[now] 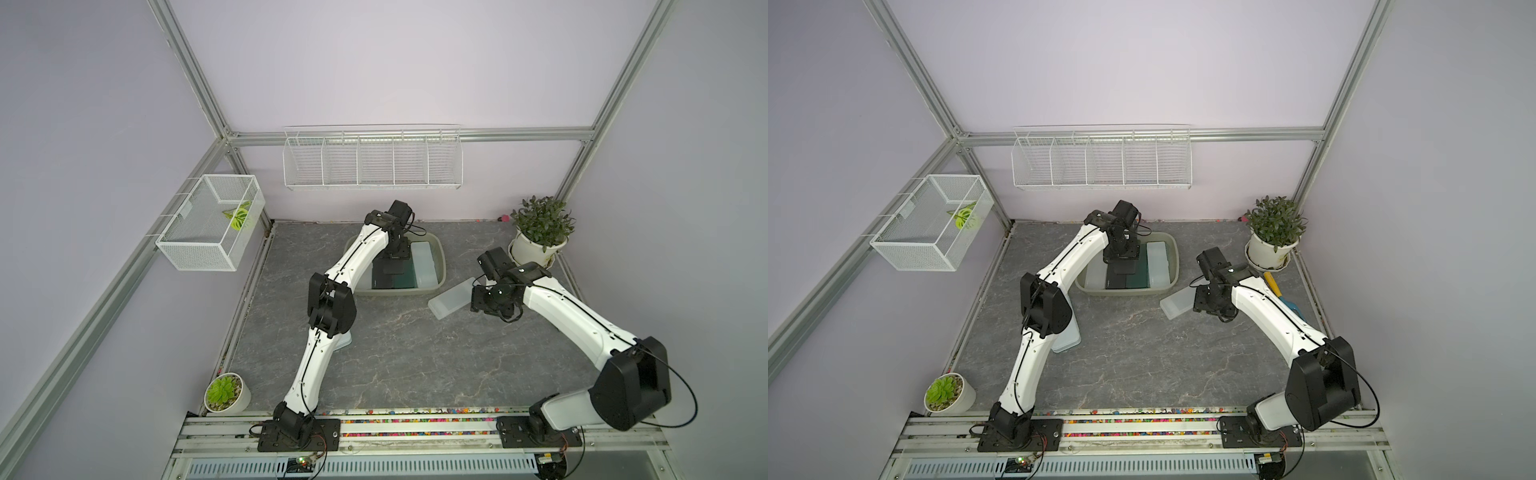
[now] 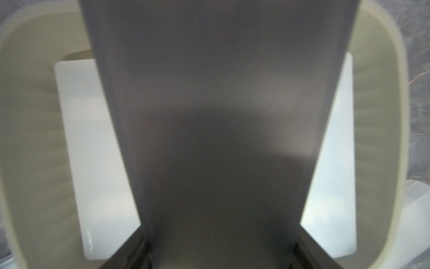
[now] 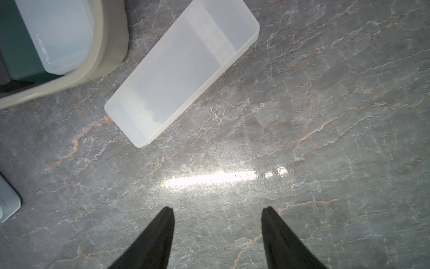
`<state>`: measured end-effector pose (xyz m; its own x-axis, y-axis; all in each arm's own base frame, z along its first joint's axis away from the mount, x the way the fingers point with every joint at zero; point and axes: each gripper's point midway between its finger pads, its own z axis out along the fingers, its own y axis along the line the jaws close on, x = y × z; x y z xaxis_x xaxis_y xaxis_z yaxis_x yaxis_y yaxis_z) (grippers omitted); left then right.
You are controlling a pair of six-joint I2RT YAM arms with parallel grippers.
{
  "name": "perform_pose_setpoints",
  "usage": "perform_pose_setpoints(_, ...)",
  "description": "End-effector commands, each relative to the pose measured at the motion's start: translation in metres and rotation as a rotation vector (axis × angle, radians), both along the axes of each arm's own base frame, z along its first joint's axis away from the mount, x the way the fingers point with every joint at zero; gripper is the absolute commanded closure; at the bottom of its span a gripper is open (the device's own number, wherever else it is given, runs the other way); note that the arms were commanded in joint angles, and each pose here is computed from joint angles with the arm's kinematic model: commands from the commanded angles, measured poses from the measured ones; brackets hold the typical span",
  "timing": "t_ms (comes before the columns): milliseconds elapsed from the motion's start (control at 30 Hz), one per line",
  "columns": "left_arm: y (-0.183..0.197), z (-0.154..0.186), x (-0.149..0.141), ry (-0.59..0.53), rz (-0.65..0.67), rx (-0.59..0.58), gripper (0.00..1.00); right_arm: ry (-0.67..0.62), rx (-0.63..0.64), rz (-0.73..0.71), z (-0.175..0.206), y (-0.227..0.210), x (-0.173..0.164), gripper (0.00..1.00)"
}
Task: Put the pencil case into the storage box
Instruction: Place the pencil case at the storage box.
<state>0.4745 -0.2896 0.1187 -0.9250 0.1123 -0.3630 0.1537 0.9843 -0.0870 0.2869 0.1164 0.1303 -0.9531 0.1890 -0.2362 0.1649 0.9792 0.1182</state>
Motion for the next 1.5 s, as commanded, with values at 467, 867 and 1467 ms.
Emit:
perform_pose_setpoints(467,-0.032,-0.047,-0.003,0.096,-0.069,-0.113,0.49,0.022,0.009,-0.041,-0.009,0.005,0.017,0.35)
perform_pose_setpoints(867,-0.018,-0.064,-0.01,0.139,-0.034,-0.049,0.49,0.032,0.017,-0.053,-0.011,0.007,0.018,0.35)
perform_pose_setpoints(1467,-0.03,-0.051,-0.024,0.18,-0.055,-0.118,0.18,0.027,0.059,-0.107,-0.01,0.016,0.031,0.28)
